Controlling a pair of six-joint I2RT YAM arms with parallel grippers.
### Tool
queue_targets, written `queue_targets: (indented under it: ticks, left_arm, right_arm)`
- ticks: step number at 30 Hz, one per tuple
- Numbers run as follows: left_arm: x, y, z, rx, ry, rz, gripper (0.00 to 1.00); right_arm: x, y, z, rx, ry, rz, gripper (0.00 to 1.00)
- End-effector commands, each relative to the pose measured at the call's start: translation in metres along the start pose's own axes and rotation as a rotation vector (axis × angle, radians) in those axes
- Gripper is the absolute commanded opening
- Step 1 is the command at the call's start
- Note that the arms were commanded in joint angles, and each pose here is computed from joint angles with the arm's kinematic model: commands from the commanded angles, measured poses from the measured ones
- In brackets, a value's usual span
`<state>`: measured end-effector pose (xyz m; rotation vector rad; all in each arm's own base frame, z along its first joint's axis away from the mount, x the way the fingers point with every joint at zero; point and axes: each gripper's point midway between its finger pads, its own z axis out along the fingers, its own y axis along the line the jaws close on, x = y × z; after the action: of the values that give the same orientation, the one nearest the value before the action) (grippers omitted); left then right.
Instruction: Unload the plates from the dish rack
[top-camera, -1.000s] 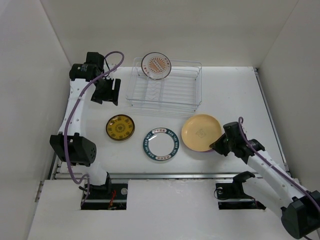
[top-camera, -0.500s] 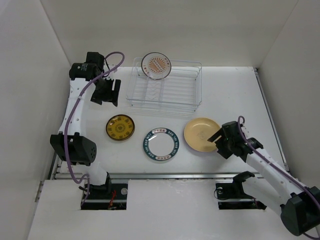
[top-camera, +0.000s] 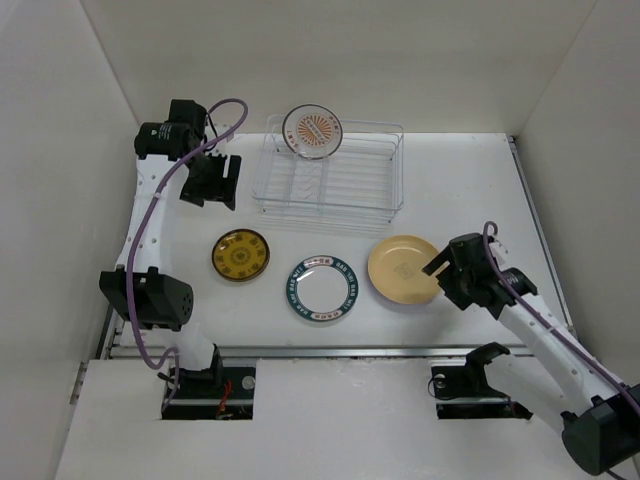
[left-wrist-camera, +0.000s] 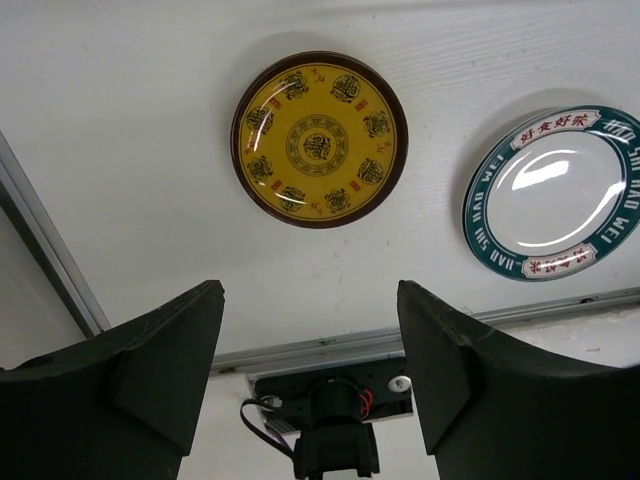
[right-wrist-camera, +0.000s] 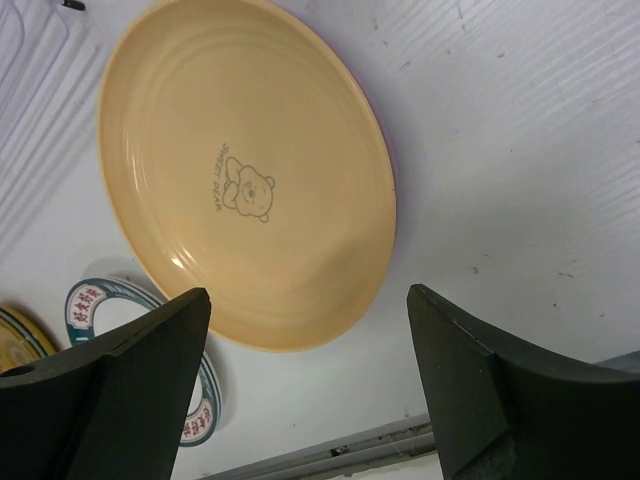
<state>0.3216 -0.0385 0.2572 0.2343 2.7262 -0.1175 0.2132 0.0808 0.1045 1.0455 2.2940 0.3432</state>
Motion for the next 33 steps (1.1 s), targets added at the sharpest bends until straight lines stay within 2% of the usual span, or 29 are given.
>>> queue_targets:
  ticks: [1,3,6,10,15,19,24,29,32,33]
  left_arm:
    - [0.009,0.003,-0.014,-0.016,-0.017,0.022,0.68]
    - [0.015,0.003,-0.016,-0.017,-0.024,0.032,0.68]
    - [0.02,0.007,-0.013,-0.038,-0.012,0.052,0.68]
    - [0.022,0.013,-0.008,-0.065,0.004,0.06,0.69]
    - [0.022,0.014,-0.003,-0.064,0.013,0.06,0.69]
    - [0.022,0.016,0.004,-0.071,0.035,0.059,0.69]
    - [0.017,0.022,0.009,-0.104,0.049,0.059,0.69]
    - [0.01,0.025,0.01,-0.113,0.052,0.059,0.69]
    - [0.011,0.027,0.008,-0.122,0.054,0.068,0.69]
    - [0.011,0.029,0.007,-0.134,0.055,0.069,0.69]
  right_arm:
    - [-0.019,0.018,-0.009,-0.018,-0.048,-0.07,0.86]
    - [-0.018,0.025,-0.005,-0.025,-0.027,-0.14,0.86]
    - [-0.016,0.028,0.009,0.025,-0.001,-0.164,0.86]
    - [-0.017,0.045,0.026,-0.001,0.001,-0.192,0.75]
    - [-0.005,0.067,0.052,-0.064,0.052,-0.195,0.72]
    - [0.011,0.05,0.077,0.026,0.116,-0.238,0.7]
    - [0.013,0.043,0.089,0.064,0.133,-0.249,0.7]
    - [0.005,0.066,0.083,0.019,0.131,-0.262,0.7]
    - [-0.019,0.083,0.059,-0.006,0.067,-0.299,0.7]
    - [-0.036,0.099,0.038,-0.041,0.024,-0.321,0.7]
